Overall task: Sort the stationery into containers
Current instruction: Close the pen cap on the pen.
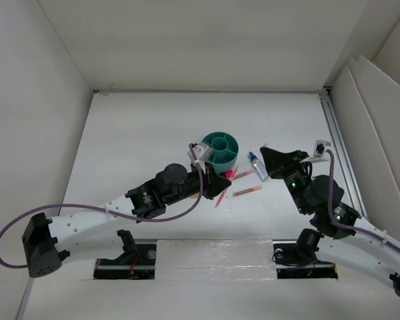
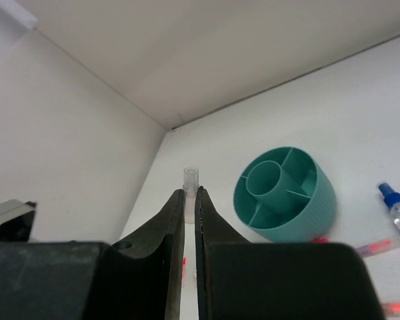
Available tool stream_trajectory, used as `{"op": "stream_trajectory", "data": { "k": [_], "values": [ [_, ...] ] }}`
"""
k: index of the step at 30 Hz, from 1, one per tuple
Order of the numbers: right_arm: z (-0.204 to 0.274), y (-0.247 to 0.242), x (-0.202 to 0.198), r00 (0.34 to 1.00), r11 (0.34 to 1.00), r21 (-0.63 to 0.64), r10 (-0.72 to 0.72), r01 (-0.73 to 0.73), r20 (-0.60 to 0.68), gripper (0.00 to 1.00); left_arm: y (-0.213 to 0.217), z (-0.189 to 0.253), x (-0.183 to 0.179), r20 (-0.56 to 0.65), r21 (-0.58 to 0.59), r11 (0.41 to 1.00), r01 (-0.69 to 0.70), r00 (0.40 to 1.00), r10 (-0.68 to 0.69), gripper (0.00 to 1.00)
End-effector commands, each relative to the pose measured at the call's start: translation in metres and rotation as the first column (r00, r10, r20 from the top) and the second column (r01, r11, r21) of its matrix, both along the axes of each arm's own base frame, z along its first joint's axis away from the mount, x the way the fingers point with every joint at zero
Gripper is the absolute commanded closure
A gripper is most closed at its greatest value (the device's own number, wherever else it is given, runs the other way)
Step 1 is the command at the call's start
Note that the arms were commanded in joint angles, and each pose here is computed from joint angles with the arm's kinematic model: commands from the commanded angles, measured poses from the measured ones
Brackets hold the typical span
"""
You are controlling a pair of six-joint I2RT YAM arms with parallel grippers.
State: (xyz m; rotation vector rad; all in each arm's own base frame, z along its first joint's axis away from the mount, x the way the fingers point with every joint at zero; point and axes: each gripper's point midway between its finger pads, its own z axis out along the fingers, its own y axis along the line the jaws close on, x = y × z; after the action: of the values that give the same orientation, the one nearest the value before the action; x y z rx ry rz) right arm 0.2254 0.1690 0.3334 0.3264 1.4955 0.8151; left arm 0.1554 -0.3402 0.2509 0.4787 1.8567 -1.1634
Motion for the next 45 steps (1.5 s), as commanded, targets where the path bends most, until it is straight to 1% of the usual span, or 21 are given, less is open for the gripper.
{"op": "stream_trajectory", "data": {
  "k": [1, 2, 3, 5, 6, 7, 9, 10, 11, 13, 14, 17, 20, 25, 27, 28, 33, 35, 40, 45],
  "values": [
    [0.036, 0.002, -0.015, 0.993, 0.995, 0.043, 0.083, -0.087, 0.088, 1.00, 0.006, 0.032, 0.003, 0.020, -0.127, 0.991, -0.041, 0.999, 0.044, 1.00],
    [0.039, 0.002, -0.018, 0.990, 0.993, 0.048, 0.101, -0.106, 0.097, 1.00, 0.008, 0.040, 0.001, 0.018, -0.155, 0.987, -0.042, 0.999, 0.045, 1.00],
    [0.041, 0.003, -0.021, 0.988, 0.991, 0.052, 0.116, -0.122, 0.106, 1.00, 0.008, 0.038, 0.001, 0.019, -0.157, 0.987, -0.042, 0.999, 0.045, 1.00],
    [0.041, 0.012, -0.030, 0.974, 0.979, 0.050, 0.191, -0.198, 0.119, 1.00, 0.011, 0.053, -0.003, 0.032, -0.206, 0.978, -0.026, 0.999, 0.033, 1.00],
    [0.048, 0.014, -0.035, 0.966, 0.972, 0.064, 0.214, -0.225, 0.145, 1.00, 0.010, 0.053, -0.005, 0.032, -0.206, 0.978, -0.017, 0.999, 0.024, 1.00],
    [0.049, 0.019, -0.041, 0.950, 0.959, 0.060, 0.264, -0.277, 0.167, 1.00, 0.008, 0.057, -0.009, 0.040, -0.219, 0.976, 0.009, 0.999, 0.000, 1.00],
    [0.046, 0.026, -0.050, 0.927, 0.940, 0.060, 0.319, -0.336, 0.198, 1.00, 0.008, 0.065, -0.013, 0.078, -0.231, 0.972, 0.034, 0.997, -0.017, 1.00],
    [0.057, 0.024, -0.057, 0.910, 0.928, 0.083, 0.333, -0.362, 0.246, 1.00, 0.008, 0.071, -0.017, 0.088, -0.249, 0.967, 0.047, 0.996, -0.026, 1.00],
    [0.056, 0.028, -0.059, 0.898, 0.917, 0.083, 0.358, -0.389, 0.255, 1.00, 0.008, 0.071, -0.019, 0.101, -0.242, 0.968, 0.058, 0.994, -0.035, 1.00],
    [0.059, 0.025, -0.060, 0.897, 0.918, 0.084, 0.354, -0.387, 0.265, 1.00, 0.007, 0.068, -0.022, 0.113, -0.238, 0.968, 0.081, 0.992, -0.055, 1.00],
    [0.061, 0.024, -0.059, 0.895, 0.919, 0.083, 0.352, -0.386, 0.275, 1.00, 0.008, 0.074, -0.024, 0.124, -0.255, 0.963, 0.092, 0.990, -0.062, 1.00],
    [0.056, 0.026, -0.053, 0.899, 0.923, 0.066, 0.350, -0.379, 0.261, 1.00, 0.007, 0.073, -0.026, 0.126, -0.257, 0.961, 0.102, 0.989, -0.071, 1.00],
    [0.055, 0.027, -0.052, 0.896, 0.920, 0.086, 0.347, -0.383, 0.276, 1.00, 0.006, 0.070, -0.029, 0.128, -0.256, 0.959, 0.124, 0.987, -0.094, 1.00],
    [0.052, 0.039, -0.052, 0.881, 0.901, 0.100, 0.382, -0.422, 0.279, 1.00, 0.005, 0.073, -0.033, 0.136, -0.263, 0.954, 0.145, 0.984, -0.112, 1.00],
    [0.044, 0.046, -0.050, 0.880, 0.895, 0.098, 0.399, -0.434, 0.259, 1.00, 0.005, 0.073, -0.033, 0.136, -0.263, 0.954, 0.145, 0.984, -0.112, 1.00],
    [0.049, 0.045, -0.051, 0.877, 0.891, 0.115, 0.396, -0.439, 0.272, 1.00, 0.005, 0.073, -0.033, 0.136, -0.263, 0.954, 0.145, 0.984, -0.112, 1.00],
    [0.041, 0.049, -0.054, 0.867, 0.871, 0.149, 0.419, -0.468, 0.268, 1.00, 0.006, 0.076, -0.036, 0.149, -0.266, 0.951, 0.156, 0.982, -0.120, 1.00],
    [0.044, 0.047, -0.057, 0.862, 0.863, 0.173, 0.416, -0.474, 0.288, 1.00, 0.006, 0.076, -0.038, 0.150, -0.265, 0.950, 0.165, 0.980, -0.129, 1.00],
    [0.036, 0.039, -0.055, 0.878, 0.872, 0.198, 0.386, -0.448, 0.285, 1.00, 0.005, 0.078, -0.038, 0.155, -0.272, 0.948, 0.166, 0.980, -0.127, 1.00],
    [0.043, 0.030, -0.056, 0.886, 0.868, 0.247, 0.355, -0.431, 0.299, 1.00, 0.005, 0.078, -0.038, 0.155, -0.272, 0.948, 0.166, 0.980, -0.127, 1.00]
  ]
}}
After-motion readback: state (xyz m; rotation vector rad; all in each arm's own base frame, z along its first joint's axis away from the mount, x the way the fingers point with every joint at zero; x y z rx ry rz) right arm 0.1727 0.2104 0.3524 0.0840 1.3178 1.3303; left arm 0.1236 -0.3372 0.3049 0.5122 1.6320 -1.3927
